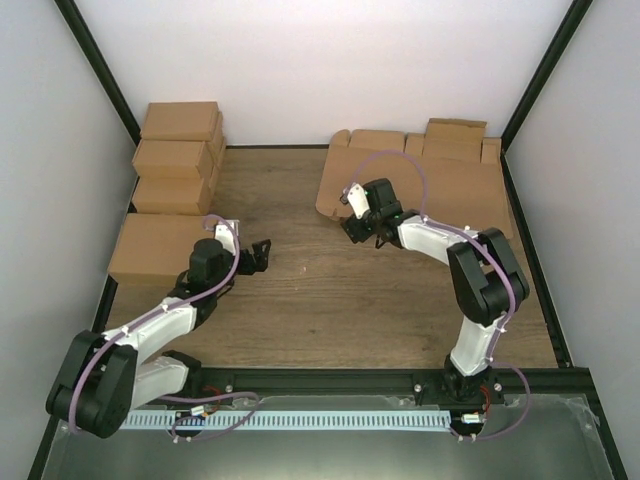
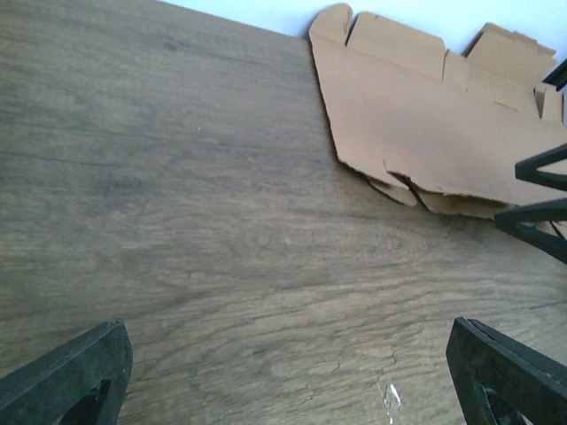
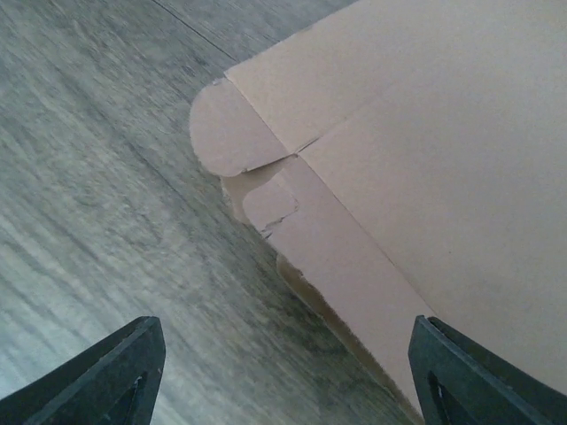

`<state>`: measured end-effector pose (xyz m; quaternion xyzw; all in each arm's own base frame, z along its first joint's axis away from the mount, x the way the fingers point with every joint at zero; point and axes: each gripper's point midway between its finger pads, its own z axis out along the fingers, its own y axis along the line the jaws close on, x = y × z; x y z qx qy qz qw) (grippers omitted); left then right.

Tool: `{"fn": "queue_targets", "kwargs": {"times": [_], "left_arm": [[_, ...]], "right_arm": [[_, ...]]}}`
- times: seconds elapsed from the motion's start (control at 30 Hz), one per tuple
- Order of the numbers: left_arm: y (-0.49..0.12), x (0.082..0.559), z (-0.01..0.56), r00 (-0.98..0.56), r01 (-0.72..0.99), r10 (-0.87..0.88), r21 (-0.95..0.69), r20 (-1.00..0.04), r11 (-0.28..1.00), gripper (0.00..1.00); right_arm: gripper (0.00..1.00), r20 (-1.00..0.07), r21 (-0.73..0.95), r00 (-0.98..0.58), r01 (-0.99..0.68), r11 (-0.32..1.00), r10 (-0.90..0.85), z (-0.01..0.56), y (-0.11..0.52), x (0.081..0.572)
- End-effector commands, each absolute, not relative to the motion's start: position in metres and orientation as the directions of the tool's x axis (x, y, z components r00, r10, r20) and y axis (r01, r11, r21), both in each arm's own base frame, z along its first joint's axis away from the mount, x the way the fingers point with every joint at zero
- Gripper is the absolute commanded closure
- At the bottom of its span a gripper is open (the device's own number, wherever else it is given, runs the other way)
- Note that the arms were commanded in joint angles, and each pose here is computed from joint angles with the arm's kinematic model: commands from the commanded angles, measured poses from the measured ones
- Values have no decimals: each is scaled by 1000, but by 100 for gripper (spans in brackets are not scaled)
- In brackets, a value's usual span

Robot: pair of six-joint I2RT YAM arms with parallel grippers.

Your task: Fold the paper box

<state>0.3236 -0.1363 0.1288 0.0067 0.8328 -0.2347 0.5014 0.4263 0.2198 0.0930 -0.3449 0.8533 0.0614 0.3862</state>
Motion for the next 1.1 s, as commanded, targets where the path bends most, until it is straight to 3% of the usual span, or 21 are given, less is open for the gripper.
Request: {"fn": "queue_targets", "kwargs": {"times": [0.0,0.3,0.5,0.73,0.97,1.07], "left_arm": [[-147,329,138,-486,287,-228,-401,-844,870,0],[-151,330,135,-501,298,-218,-404,-837,865,0],[-151,330,133,-504,299,-215,-403,-836,865,0],[-153,330,131,-510,305,-207,-401,-835,864,0],[-152,332,130,-513,300,-203,-396,-834,868,0],[-152,333,129,-514,300,-202,-396,-833,868,0]], "right_arm": [[22,-701,-262,-404,-620,740,-587,109,220,454],[30,-606,-319,-392,-678,662,-693,81,226,472],[31,-604,-312,-345,-727,611,-719,77,235,470],[46,-566,-354,-359,-707,612,-742,65,230,483],[49,-575,-357,-331,-721,593,-748,66,236,487],[62,-571,-386,-329,-701,600,-752,69,233,493]]}}
